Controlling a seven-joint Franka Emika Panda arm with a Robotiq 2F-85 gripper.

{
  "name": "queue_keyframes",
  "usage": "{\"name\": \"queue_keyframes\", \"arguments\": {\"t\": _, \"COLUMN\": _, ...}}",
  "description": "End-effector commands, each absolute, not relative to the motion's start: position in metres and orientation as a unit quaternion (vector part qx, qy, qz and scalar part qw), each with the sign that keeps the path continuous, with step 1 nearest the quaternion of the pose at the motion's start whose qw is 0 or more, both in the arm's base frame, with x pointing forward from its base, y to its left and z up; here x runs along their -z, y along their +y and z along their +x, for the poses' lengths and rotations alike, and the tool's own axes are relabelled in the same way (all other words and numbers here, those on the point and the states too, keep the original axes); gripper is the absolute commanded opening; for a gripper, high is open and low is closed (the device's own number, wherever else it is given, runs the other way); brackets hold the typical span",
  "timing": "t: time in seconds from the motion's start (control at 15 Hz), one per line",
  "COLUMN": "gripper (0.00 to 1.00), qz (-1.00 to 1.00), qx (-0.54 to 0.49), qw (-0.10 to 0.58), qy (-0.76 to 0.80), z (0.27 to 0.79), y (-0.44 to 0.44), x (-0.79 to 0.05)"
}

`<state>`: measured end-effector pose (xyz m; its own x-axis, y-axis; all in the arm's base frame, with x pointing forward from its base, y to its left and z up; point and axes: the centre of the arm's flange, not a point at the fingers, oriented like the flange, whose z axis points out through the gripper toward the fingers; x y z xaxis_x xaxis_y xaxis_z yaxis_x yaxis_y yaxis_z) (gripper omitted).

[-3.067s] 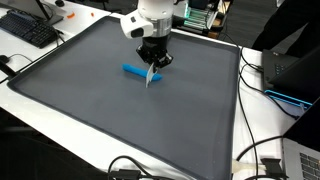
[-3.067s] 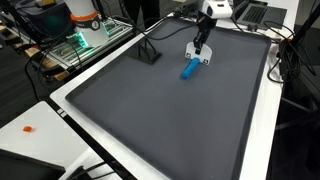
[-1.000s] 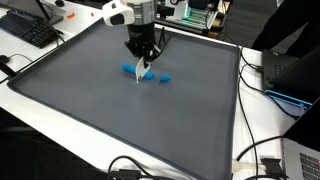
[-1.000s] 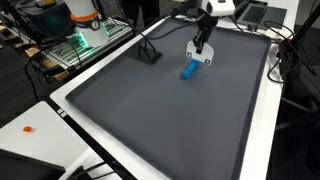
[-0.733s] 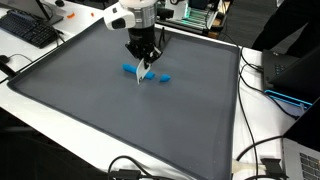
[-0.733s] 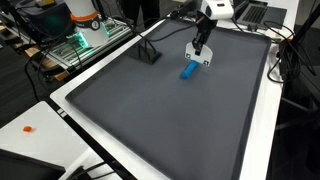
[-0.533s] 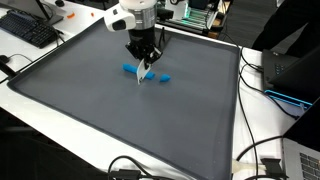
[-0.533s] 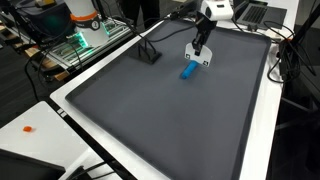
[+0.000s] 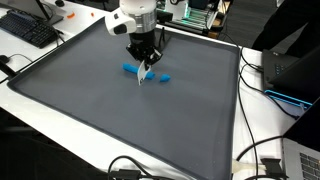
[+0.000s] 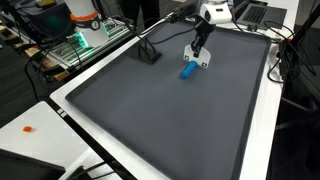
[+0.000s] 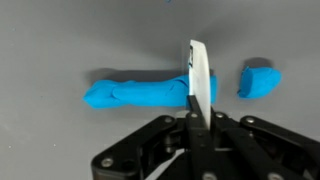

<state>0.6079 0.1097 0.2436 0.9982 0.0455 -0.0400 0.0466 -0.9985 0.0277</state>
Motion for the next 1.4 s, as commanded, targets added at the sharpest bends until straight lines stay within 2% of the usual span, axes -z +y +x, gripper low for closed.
{"name": "queue_keyframes", "arguments": {"t": 0.0, "gripper": 0.01, "qz": 0.998, "qx": 0.046, "qw": 0.016, "qy": 0.029, "z": 0.602, "y": 0.104, "x": -0.214}}
{"name": "queue_keyframes", "arguments": {"t": 0.4, "gripper": 0.01, "qz": 0.998, "qx": 0.056, "qw": -0.003, "qy": 0.026, "z": 0.598, "y": 0.119, "x": -0.218}}
{"name": "queue_keyframes", "arguments": {"t": 1.33, "gripper": 0.01, "qz": 0.998, "qx": 0.05, "qw": 0.007, "qy": 0.027, "z": 0.596, "y": 0.13, "x": -0.251}}
